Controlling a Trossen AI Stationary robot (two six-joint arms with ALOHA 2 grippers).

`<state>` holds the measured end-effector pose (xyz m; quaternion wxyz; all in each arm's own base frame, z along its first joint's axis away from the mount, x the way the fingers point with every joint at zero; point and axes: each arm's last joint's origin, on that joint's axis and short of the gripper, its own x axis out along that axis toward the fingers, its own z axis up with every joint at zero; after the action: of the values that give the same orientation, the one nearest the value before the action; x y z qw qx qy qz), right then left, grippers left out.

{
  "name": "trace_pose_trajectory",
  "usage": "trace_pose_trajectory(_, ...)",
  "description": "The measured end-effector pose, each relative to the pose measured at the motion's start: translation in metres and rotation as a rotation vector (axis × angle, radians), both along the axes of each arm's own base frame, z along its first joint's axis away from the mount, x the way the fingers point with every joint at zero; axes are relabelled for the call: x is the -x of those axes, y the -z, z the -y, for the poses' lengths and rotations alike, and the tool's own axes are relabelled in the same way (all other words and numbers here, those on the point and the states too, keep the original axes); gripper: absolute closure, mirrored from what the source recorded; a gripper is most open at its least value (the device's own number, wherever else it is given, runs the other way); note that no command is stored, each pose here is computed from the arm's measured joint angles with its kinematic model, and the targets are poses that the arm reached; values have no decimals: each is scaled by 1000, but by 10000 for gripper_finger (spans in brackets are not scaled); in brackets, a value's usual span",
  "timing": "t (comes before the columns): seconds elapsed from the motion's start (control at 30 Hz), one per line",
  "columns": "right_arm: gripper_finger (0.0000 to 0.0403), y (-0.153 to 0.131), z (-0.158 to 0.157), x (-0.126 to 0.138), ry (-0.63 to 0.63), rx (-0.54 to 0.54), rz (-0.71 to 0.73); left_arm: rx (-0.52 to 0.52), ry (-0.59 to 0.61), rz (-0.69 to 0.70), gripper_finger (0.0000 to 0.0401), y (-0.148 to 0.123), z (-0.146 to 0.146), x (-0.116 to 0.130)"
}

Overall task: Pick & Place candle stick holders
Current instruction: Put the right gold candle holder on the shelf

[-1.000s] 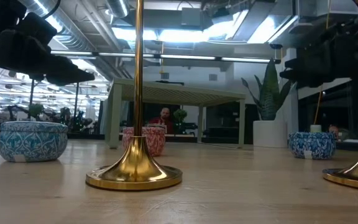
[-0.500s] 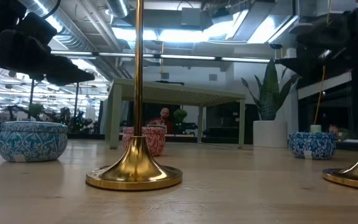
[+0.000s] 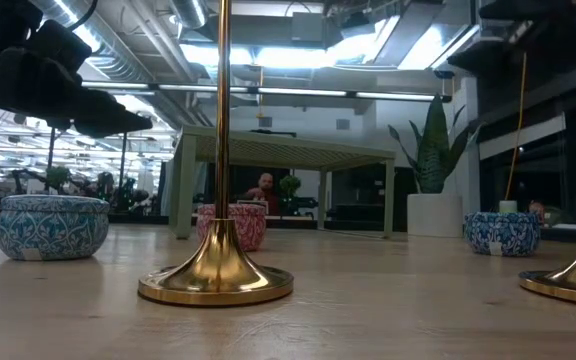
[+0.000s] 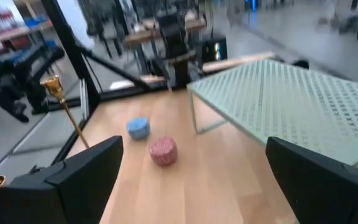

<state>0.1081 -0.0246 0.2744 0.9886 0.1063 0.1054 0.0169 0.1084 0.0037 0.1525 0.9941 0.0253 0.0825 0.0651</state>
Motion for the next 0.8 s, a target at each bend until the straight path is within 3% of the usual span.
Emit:
trace_pose_trajectory(0.23, 4, -45, -1, -2, -79, -11, -178, 0, 0, 1, 1, 0, 0, 0)
trace_pose_trajectory(0.43, 4, -76, -3, 5, -77, -38, -252, 0, 0, 0, 1, 0, 0, 0)
trace_pose_trajectory(0.57, 4, -85, -4, 9, -74, -47, -253, 0, 0, 0, 1, 0, 0, 0)
trace_pose_trajectory(0.8, 4, -80, -10, 17, -143, -236, -330, 0, 0, 0, 1, 0, 0, 0)
